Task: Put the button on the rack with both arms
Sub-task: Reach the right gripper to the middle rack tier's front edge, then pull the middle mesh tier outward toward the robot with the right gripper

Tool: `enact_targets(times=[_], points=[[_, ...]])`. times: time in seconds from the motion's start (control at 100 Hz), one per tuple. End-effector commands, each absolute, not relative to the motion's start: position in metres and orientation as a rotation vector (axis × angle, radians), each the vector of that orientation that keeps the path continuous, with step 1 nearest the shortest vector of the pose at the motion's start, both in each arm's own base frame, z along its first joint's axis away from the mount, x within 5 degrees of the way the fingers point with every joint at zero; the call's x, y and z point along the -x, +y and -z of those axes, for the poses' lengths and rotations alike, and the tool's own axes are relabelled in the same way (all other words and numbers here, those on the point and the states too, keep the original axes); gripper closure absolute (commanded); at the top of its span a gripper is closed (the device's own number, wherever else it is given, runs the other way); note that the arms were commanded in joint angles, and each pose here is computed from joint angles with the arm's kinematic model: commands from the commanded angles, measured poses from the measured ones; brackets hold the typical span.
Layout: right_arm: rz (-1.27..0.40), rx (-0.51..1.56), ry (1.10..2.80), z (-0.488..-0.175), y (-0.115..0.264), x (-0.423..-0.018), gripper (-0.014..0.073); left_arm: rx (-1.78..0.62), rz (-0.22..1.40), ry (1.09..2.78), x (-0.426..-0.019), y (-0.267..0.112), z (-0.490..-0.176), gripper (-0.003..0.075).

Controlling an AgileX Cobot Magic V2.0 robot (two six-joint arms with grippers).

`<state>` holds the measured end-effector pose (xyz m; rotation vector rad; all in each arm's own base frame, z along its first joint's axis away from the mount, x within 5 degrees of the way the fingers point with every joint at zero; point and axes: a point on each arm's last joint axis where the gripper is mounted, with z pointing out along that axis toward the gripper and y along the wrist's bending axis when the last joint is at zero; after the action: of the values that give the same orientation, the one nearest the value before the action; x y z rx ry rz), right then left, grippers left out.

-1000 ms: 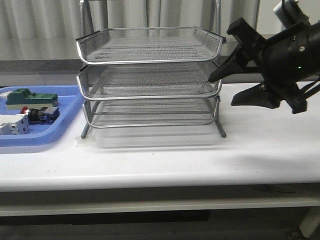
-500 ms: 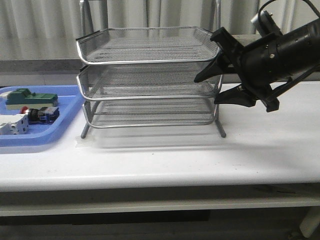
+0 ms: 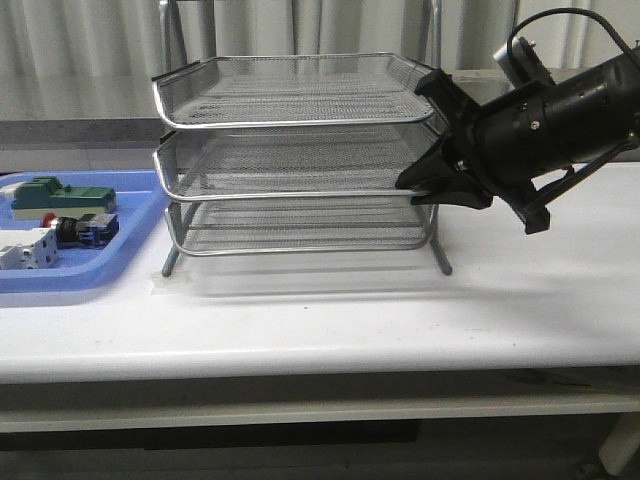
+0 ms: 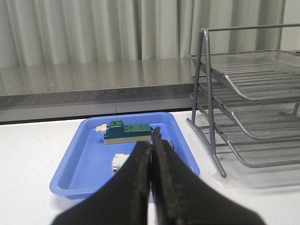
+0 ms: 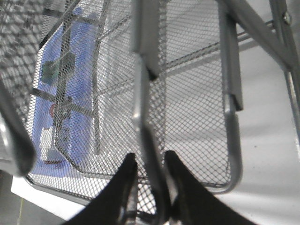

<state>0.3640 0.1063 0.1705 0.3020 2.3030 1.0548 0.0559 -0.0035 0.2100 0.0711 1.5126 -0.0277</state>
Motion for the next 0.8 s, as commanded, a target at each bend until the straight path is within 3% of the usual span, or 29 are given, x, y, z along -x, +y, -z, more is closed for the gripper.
enact_targets(times=[0.0, 0.14, 0.37, 0.79], points=[[-1.148, -0.276, 2.190, -0.200, 0.109, -0.367, 0.0538, -0.060, 0.049, 1.444, -0.055, -0.004, -0.204, 0.0716], [-1.143, -0.265, 2.198, -0.199, 0.109, -0.366, 0.0613, -0.060, 0.049, 1.444, -0.055, -0.004, -0.204, 0.0716], [-1.134, -0.288, 2.257, -0.184, 0.108, -0.354, 0.0612, -0.060, 0.049, 1.444, -0.055, -0.004, -0.204, 0.0716], [-1.136, -0.246, 2.368, -0.162, 0.101, -0.295, 0.0612, -0.060, 0.049, 1.444, -0.055, -0.004, -0.204, 0.0716]])
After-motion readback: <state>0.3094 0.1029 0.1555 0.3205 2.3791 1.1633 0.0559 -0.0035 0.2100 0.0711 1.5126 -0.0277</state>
